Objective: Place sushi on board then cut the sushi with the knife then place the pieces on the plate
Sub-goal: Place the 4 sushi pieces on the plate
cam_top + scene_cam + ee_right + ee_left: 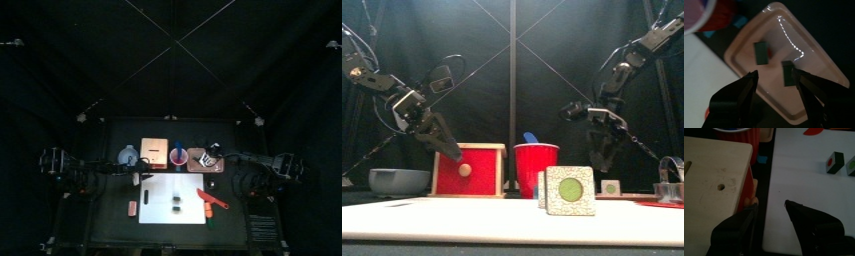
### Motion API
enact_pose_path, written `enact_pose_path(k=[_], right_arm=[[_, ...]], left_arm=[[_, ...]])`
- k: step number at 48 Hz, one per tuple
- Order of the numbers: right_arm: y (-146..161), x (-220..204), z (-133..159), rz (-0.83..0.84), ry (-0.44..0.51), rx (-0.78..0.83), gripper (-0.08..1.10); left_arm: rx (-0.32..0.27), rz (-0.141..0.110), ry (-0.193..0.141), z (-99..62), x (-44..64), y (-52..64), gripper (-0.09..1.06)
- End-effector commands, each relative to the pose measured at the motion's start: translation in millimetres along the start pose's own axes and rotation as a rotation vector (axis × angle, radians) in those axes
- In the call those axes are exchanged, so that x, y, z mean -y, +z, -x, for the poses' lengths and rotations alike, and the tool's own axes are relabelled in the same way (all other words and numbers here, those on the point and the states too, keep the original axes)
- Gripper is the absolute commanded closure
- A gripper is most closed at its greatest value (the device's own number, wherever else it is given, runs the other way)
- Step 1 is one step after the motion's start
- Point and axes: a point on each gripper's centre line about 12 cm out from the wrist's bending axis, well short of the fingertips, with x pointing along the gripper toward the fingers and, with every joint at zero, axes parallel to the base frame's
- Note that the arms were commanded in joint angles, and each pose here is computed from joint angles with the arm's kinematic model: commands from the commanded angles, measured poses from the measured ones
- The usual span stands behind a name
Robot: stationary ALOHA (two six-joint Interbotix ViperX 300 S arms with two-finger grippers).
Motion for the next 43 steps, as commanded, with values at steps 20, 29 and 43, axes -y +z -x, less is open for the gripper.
enact_pose_path(k=[20,29,43], right_arm=[[-9.0,-169.2,16.9,0.366,0.321,0.146,0.13],[-22.2,-200.9,0.4,0.454,0.336,0.112,0.13],[-25.5,-224.4,-9.4,0.47,0.357,0.091,0.13]], left_arm=[[0.026,0.002,0.004,-1.2,-1.5,8.7,0.12],[0.026,0.003,0.004,-1.2,-1.1,8.7,0.12],[0.023,-0.001,0.004,-1.0,-1.5,7.4,0.12]])
